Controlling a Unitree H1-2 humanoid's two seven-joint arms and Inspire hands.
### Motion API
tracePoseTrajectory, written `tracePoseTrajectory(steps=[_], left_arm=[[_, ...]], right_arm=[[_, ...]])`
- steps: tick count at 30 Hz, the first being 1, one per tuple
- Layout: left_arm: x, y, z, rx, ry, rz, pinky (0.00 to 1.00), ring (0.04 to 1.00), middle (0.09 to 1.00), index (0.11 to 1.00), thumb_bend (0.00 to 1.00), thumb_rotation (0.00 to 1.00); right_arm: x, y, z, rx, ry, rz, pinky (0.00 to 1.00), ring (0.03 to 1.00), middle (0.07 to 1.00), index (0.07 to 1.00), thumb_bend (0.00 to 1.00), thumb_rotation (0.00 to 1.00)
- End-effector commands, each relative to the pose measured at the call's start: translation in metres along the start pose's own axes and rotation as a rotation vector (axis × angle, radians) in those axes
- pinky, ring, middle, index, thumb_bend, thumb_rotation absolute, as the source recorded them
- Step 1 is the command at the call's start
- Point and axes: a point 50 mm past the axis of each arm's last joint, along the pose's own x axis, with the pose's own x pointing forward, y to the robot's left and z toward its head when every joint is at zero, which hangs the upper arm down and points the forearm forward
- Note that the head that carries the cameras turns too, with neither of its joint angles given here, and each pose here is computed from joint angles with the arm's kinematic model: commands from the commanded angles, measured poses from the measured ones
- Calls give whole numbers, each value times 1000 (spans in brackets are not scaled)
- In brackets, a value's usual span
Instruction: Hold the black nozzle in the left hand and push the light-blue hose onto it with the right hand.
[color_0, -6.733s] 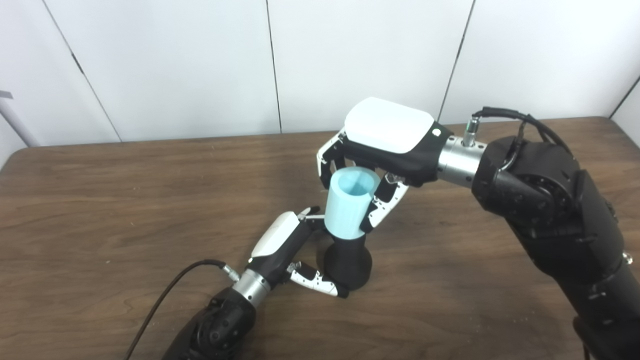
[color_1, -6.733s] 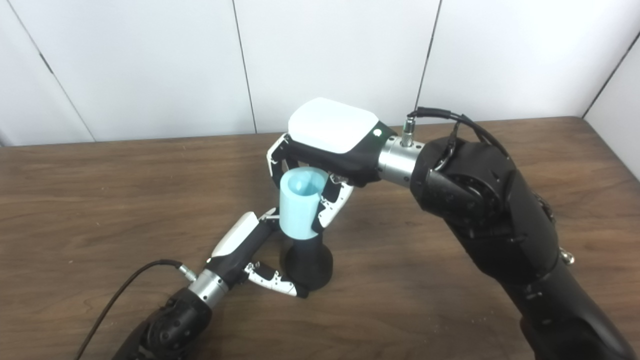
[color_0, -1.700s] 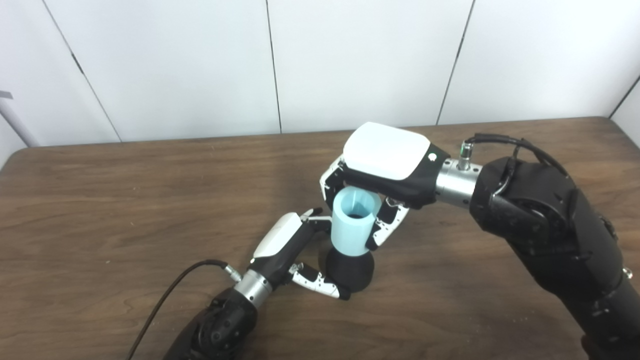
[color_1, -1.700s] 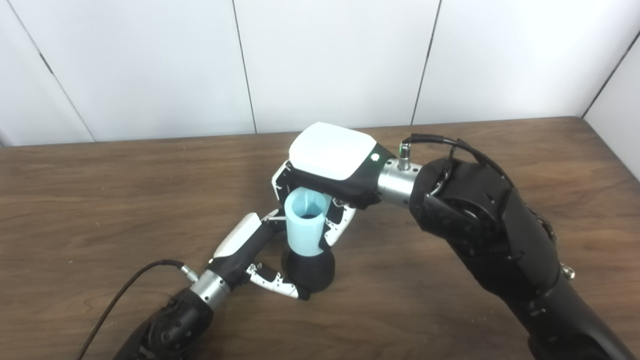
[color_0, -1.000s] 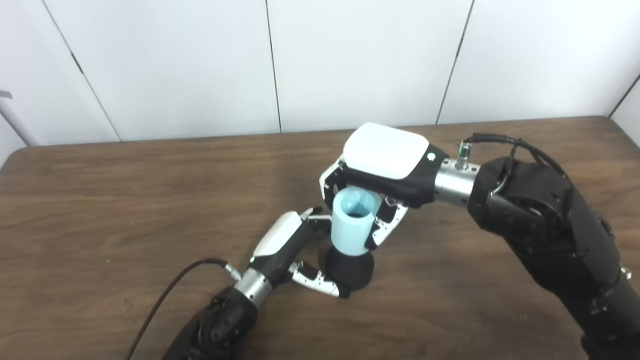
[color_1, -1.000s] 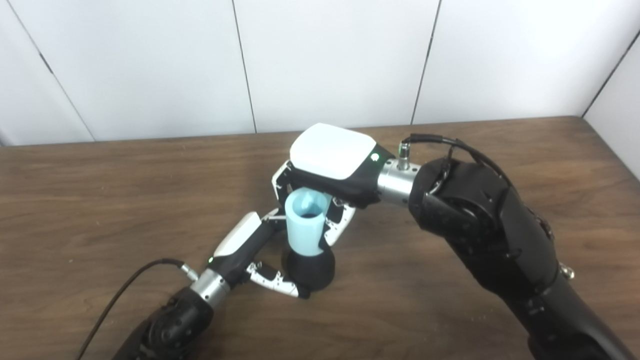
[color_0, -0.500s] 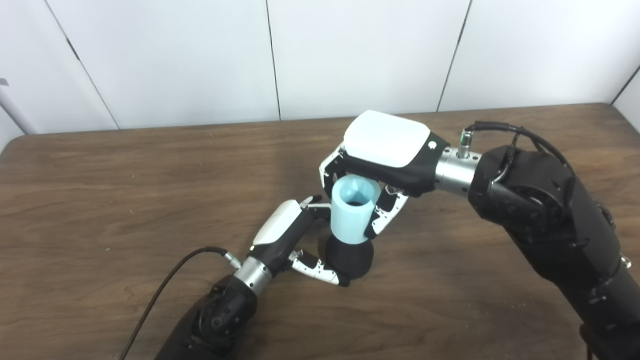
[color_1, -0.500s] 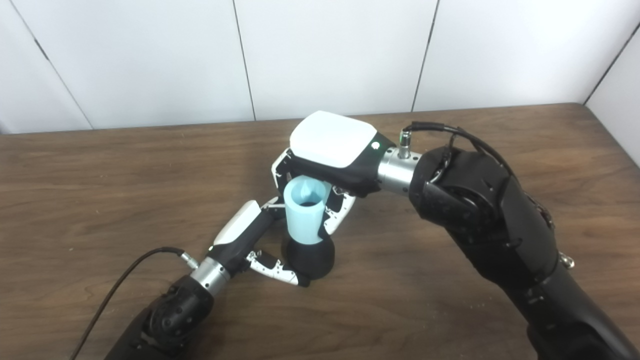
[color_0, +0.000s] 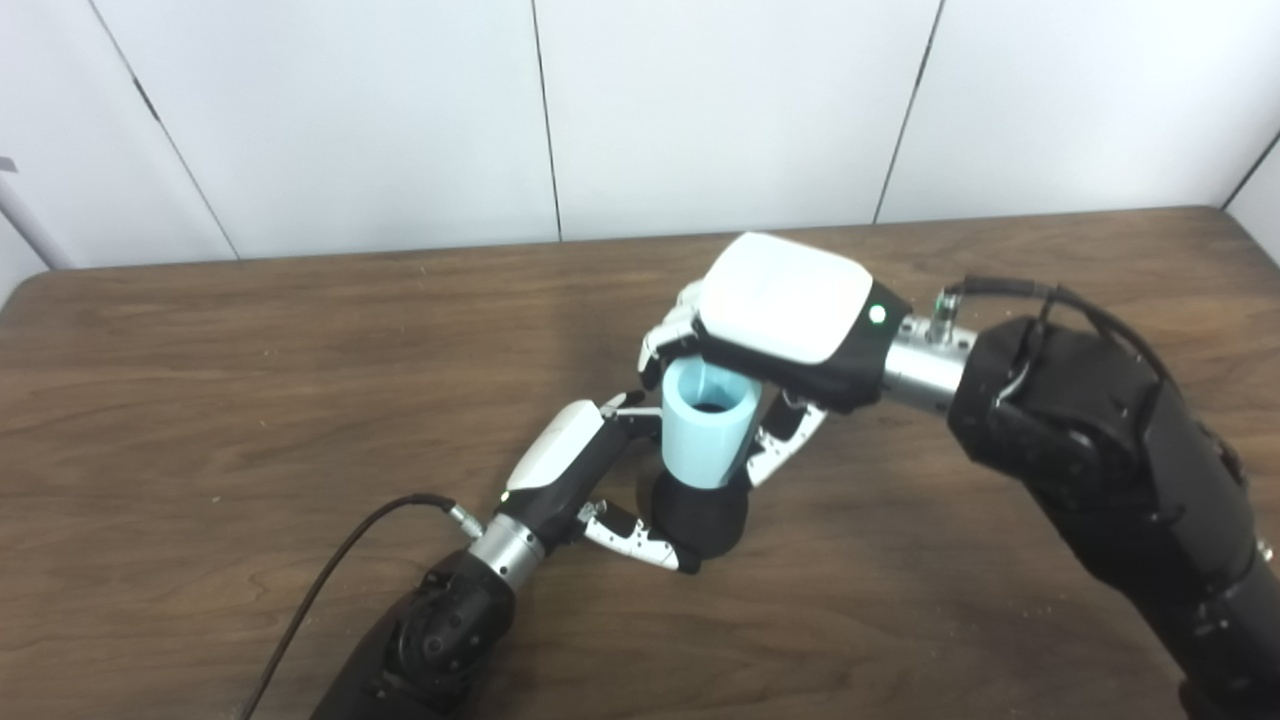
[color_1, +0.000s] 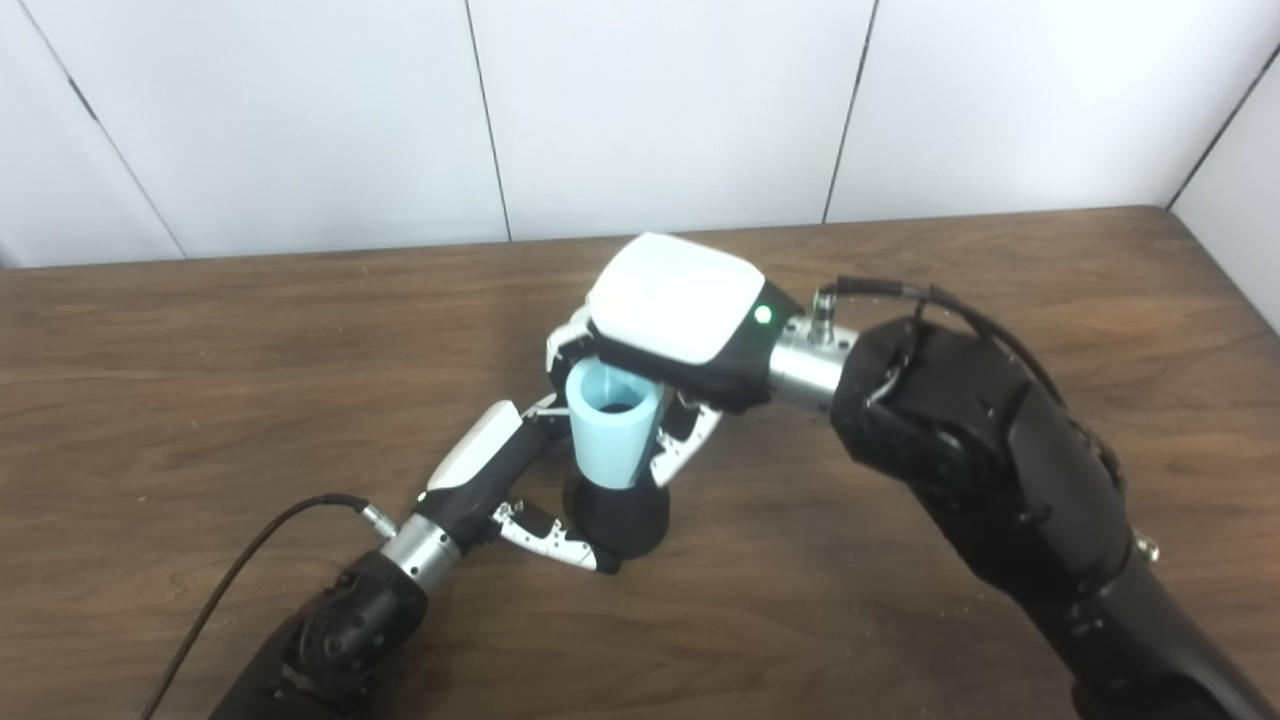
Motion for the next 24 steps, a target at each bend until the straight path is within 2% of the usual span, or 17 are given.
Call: tracePoseTrajectory(steps=[1,4,10,15,24], left_arm=[[-13,-19,-15,18,93,-127,967,752,498,482,524,0],[-12,-19,-16,18,92,-129,967,752,498,482,524,0],[-12,-19,-15,21,95,-130,967,752,498,482,524,0],[-13,-19,-15,23,95,-129,966,752,498,482,524,0],[-13,-19,-15,22,98,-130,966,747,498,482,524,0]], right_arm=[[1,-20,-3,-69,-7,-87,821,838,854,749,1000,386],[0,-22,-3,-60,-6,-94,839,851,868,756,1000,399],[-6,-27,-3,-57,-20,-156,854,877,892,780,1000,442],[-9,-30,-4,-33,-36,-231,900,911,925,820,1000,486],[-16,-23,-7,-10,-77,-346,971,971,984,889,1000,495]])
